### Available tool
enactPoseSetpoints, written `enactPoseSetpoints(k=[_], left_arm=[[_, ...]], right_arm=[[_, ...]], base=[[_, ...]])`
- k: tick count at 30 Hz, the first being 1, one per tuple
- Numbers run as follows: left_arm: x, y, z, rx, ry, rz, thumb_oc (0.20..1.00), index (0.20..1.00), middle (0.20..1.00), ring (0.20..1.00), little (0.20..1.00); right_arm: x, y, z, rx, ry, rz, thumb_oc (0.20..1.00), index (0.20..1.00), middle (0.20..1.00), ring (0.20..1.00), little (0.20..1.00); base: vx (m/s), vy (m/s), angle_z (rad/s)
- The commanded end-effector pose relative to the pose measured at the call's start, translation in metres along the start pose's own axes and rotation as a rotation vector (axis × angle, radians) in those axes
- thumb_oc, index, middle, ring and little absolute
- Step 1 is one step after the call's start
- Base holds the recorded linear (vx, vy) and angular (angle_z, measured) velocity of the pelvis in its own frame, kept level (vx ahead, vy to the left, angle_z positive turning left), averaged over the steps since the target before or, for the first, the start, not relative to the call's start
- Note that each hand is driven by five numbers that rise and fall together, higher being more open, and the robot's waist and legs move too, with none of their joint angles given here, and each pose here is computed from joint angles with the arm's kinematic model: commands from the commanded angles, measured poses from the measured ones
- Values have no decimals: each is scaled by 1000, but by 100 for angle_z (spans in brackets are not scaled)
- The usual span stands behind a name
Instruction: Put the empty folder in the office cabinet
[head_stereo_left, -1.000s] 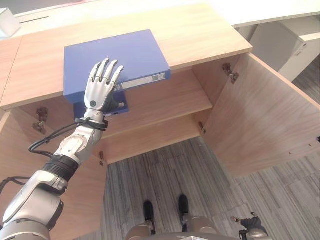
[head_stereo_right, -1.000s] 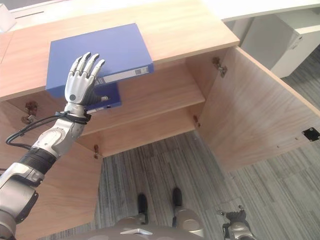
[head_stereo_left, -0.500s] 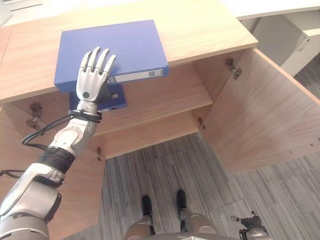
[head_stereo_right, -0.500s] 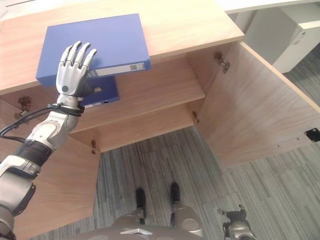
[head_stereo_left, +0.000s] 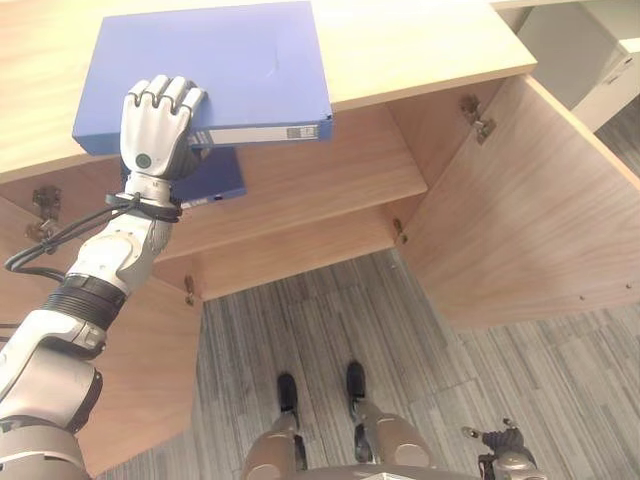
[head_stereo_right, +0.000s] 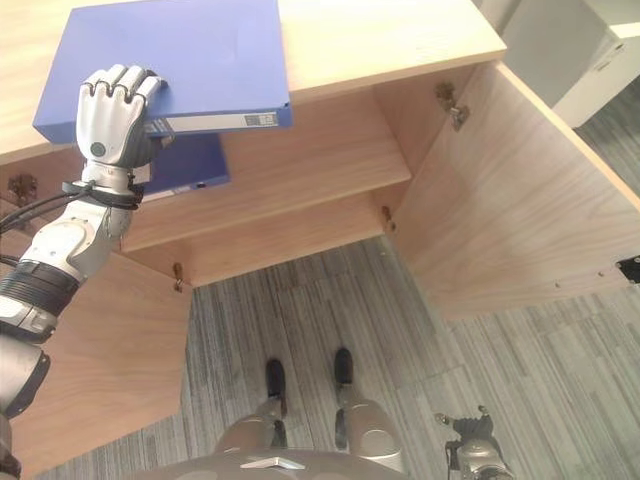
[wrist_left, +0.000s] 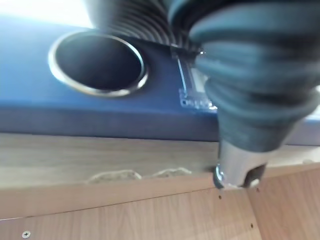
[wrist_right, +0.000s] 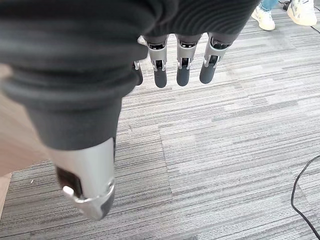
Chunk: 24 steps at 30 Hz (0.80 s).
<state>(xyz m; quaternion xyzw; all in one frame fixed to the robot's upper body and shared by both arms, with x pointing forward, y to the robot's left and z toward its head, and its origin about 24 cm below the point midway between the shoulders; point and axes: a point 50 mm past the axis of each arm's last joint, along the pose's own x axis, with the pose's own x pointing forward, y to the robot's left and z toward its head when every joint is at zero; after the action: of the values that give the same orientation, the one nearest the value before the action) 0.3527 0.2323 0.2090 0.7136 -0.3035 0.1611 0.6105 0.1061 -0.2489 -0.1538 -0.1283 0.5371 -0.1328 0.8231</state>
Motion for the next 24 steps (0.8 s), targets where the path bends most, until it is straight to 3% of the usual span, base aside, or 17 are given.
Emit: enactPoseSetpoints(k=[1, 9, 16, 17, 18, 19, 20, 21, 22, 23, 24], left_arm=[[16, 19, -24, 63, 45, 14, 200, 200, 200, 200, 200], [13, 20, -24, 44, 42, 18, 200, 200, 200, 200, 200], [3, 33, 4, -587, 184, 264, 200, 200, 200, 200, 200], [2, 33, 3, -589, 187, 263, 200, 200, 200, 200, 200], [-3, 35, 14, -786, 208, 309, 200, 200, 200, 200, 200], [-3, 35, 14, -786, 209, 309, 200, 200, 200, 200, 200], [-7, 36, 20, -911, 218, 327, 200, 200, 200, 200, 200], [-13, 40, 32, -1235, 237, 380, 200, 200, 200, 200, 200], [-15, 40, 35, -1377, 245, 398, 200, 200, 200, 200, 200], [-15, 40, 35, -1381, 246, 397, 200, 200, 200, 200, 200], [-21, 40, 43, -1601, 248, 405, 200, 200, 200, 200, 200]], right_arm=[[2, -21, -1, 19, 7, -78, 1000, 1000, 1000, 1000, 1000], [1, -22, -4, 22, 18, -80, 1000, 1000, 1000, 1000, 1000], [1, -17, -6, 27, 51, -62, 1000, 1000, 1000, 1000, 1000], [1, -17, -6, 25, 51, -64, 1000, 1000, 1000, 1000, 1000], [2, -18, -5, 18, 58, -63, 1000, 1000, 1000, 1000, 1000], [2, -18, -5, 17, 58, -63, 1000, 1000, 1000, 1000, 1000], [2, -19, -7, 26, 67, -64, 1000, 1000, 1000, 1000, 1000], [3, -21, -2, 56, 67, -62, 1000, 1000, 1000, 1000, 1000], [3, -20, 2, 70, 59, -58, 1000, 1000, 1000, 1000, 1000], [3, -20, 2, 69, 59, -59, 1000, 1000, 1000, 1000, 1000], [4, -18, 10, 74, 41, -44, 1000, 1000, 1000, 1000, 1000]], base=[[0, 0, 0], [0, 0, 0], [0, -5, 1], [19, -3, 3], [16, 1, 5], [27, 4, 6], [21, 8, 8], [26, 9, 9], [16, 6, 7], [0, 0, 0], [24, 30, -6]])
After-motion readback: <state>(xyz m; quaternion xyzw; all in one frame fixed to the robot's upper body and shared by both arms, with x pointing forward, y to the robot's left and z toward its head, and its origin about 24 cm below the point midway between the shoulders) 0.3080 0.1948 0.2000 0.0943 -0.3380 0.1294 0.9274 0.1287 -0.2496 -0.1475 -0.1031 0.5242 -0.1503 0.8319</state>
